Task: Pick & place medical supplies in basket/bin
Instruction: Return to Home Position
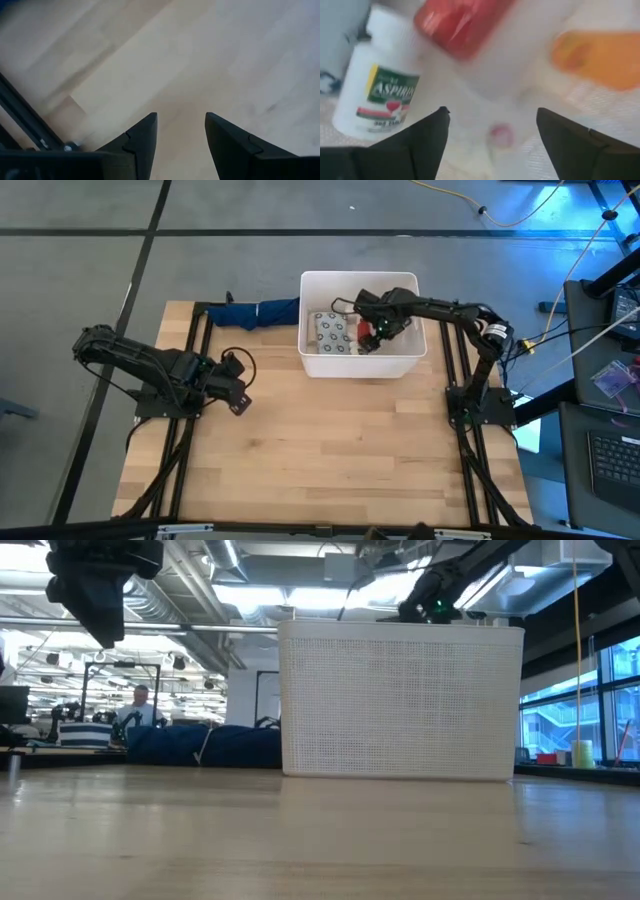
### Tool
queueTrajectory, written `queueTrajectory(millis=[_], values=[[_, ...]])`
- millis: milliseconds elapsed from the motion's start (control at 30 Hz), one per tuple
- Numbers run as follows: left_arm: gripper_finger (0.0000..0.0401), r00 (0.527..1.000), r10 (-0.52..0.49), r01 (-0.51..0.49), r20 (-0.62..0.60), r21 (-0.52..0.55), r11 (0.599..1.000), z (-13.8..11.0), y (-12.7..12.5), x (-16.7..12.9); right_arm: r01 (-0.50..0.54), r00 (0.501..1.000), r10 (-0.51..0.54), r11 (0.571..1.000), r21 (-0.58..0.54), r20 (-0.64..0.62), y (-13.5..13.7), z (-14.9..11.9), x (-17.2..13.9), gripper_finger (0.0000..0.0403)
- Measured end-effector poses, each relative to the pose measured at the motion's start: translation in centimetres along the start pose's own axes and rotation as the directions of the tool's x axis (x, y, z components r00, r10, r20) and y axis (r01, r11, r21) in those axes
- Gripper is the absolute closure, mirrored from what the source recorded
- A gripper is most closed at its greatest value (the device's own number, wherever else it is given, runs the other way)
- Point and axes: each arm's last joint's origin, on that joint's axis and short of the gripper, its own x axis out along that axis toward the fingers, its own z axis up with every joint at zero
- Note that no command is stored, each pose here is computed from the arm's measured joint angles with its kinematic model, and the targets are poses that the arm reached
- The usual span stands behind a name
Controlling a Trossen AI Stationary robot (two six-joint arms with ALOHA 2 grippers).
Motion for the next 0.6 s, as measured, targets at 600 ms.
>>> queueTrajectory(millis=[600], values=[[0.0242, 0.597, -0.544, 0.466, 0.589, 0.297, 0.833, 1.5, 4.8, -9.4, -0.209, 0.911, 0.3, 0.928, -0.309, 0.283, 6.4, -1.6, -19.4, 0.01]])
